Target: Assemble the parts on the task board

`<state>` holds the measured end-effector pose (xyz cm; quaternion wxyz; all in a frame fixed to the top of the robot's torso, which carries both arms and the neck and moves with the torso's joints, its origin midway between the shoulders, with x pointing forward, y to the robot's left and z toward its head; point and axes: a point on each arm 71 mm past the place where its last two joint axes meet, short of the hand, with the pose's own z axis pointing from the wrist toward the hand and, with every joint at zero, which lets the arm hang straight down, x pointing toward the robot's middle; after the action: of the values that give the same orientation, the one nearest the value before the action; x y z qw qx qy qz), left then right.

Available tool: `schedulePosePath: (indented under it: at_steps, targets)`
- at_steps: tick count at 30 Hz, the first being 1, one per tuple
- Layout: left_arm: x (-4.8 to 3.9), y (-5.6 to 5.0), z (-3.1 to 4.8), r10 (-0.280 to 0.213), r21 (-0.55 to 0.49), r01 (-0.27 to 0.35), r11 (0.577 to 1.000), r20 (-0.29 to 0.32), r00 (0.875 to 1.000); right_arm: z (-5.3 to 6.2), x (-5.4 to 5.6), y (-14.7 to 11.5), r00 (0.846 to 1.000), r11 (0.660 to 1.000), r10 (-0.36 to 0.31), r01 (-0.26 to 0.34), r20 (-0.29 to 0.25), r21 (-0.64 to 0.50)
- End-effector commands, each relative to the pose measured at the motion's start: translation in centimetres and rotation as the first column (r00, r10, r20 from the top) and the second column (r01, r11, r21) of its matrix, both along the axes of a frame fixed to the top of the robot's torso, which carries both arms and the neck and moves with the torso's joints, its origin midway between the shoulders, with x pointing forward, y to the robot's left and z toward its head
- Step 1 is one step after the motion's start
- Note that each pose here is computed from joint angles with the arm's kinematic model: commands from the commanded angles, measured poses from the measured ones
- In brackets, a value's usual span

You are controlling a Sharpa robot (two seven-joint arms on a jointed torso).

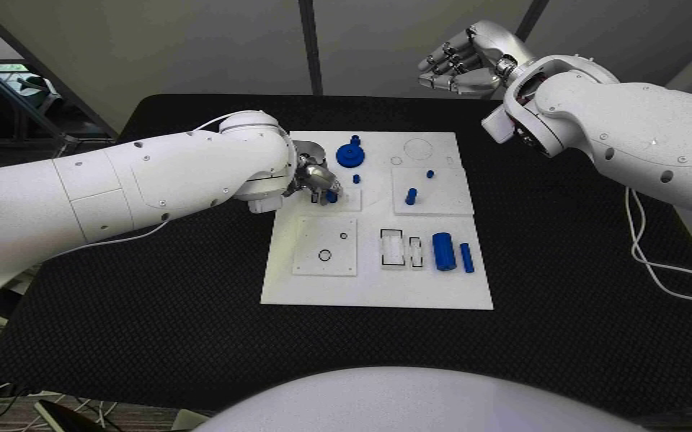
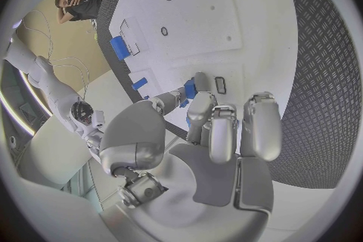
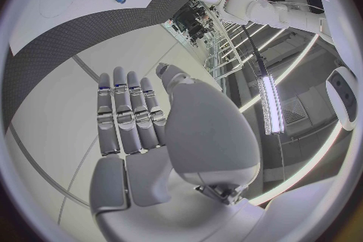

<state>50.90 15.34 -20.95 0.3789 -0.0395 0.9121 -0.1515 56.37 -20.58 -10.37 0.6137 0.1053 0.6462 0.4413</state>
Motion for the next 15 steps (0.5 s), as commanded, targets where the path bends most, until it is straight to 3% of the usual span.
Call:
schedulePosePath:
  at_steps: [1, 15]
  targets:
    - [-0.11, 0.03, -0.22, 0.0, -0.001, 0.0, 1.0, -0.016, 1.0, 0.13, 0.02, 0.03, 1.0, 1.0, 0.007, -0.007, 0.0, -0.002]
    - [-0.04, 0.01, -0.14, 0.017, -0.021, -0.018, 1.0, -0.013, 1.0, 0.1, 0.07, 0.0, 1.0, 1.0, 0.006, -0.006, -0.001, -0.002]
